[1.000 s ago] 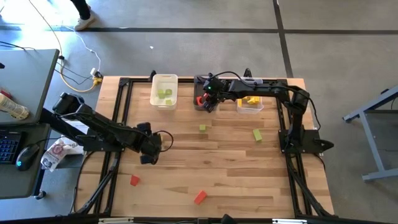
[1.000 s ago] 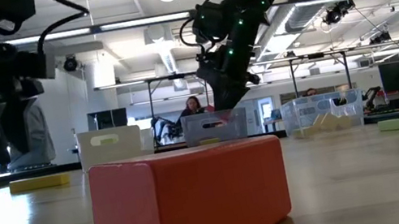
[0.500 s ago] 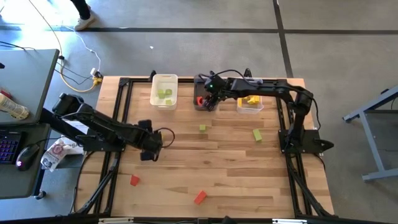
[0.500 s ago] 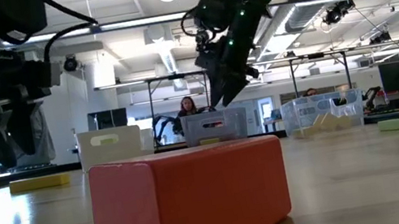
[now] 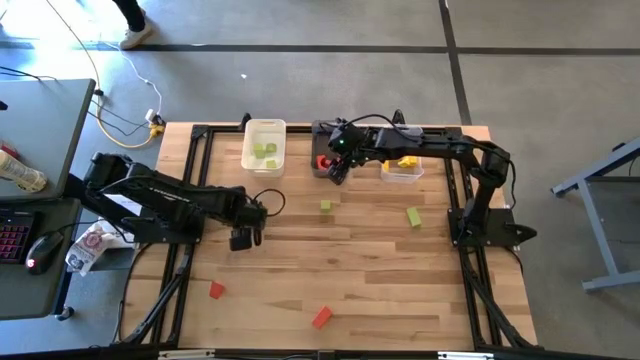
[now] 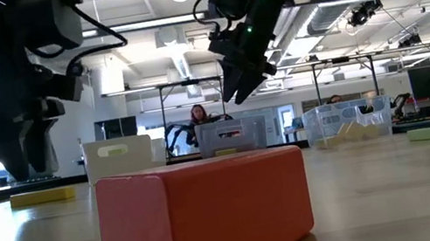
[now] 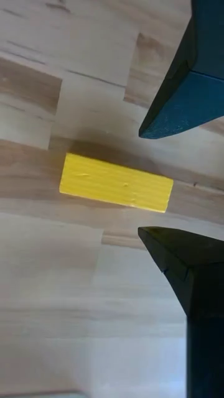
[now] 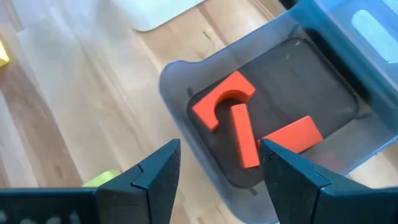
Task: Sort & place blocks by color
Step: Put the yellow block into the transparent bin
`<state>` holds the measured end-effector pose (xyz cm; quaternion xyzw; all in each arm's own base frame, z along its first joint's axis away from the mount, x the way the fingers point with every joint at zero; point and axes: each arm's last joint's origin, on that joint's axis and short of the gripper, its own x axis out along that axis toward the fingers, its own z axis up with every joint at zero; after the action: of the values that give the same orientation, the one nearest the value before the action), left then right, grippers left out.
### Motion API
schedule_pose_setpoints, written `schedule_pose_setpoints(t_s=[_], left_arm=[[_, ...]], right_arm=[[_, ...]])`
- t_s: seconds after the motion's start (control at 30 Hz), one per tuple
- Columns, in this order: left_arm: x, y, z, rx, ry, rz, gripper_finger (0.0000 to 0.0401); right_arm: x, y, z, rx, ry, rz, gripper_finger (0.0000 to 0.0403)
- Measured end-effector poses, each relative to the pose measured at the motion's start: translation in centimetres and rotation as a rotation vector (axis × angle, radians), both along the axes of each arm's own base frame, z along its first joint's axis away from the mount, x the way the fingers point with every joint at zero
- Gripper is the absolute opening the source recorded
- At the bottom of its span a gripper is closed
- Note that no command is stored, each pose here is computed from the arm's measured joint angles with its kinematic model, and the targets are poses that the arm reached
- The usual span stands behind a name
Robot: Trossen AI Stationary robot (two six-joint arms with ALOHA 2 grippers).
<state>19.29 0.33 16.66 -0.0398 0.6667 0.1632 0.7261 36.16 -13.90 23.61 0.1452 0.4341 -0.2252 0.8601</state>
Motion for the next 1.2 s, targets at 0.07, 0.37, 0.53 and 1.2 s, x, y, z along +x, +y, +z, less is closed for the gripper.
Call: schedule_pose_setpoints(t_s=[0.07,0.37,0.53,1.2], left_arm=[[0.1,0.3,0.0,-0.026,-0.005,0.004,0.0229],[0.0,1.9,0.0,-0.085,-0.014,0.063,0.0229],[0.0,2.6,0.0,-0.085,-0.016,0.090,0.0229],[0.9,3.6,3.4,-0.063,0.073,-0.120,0.0229]], right_arm=[[0.1,0.3,0.0,0.001,0.004,0.007,0.0204],[0.2,0.6,0.0,0.004,0.007,0.014,0.0204],[0.2,0.6,0.0,0.004,0.007,0.014,0.0204],[0.2,0.9,-0.1,0.009,0.009,0.022,0.0204]])
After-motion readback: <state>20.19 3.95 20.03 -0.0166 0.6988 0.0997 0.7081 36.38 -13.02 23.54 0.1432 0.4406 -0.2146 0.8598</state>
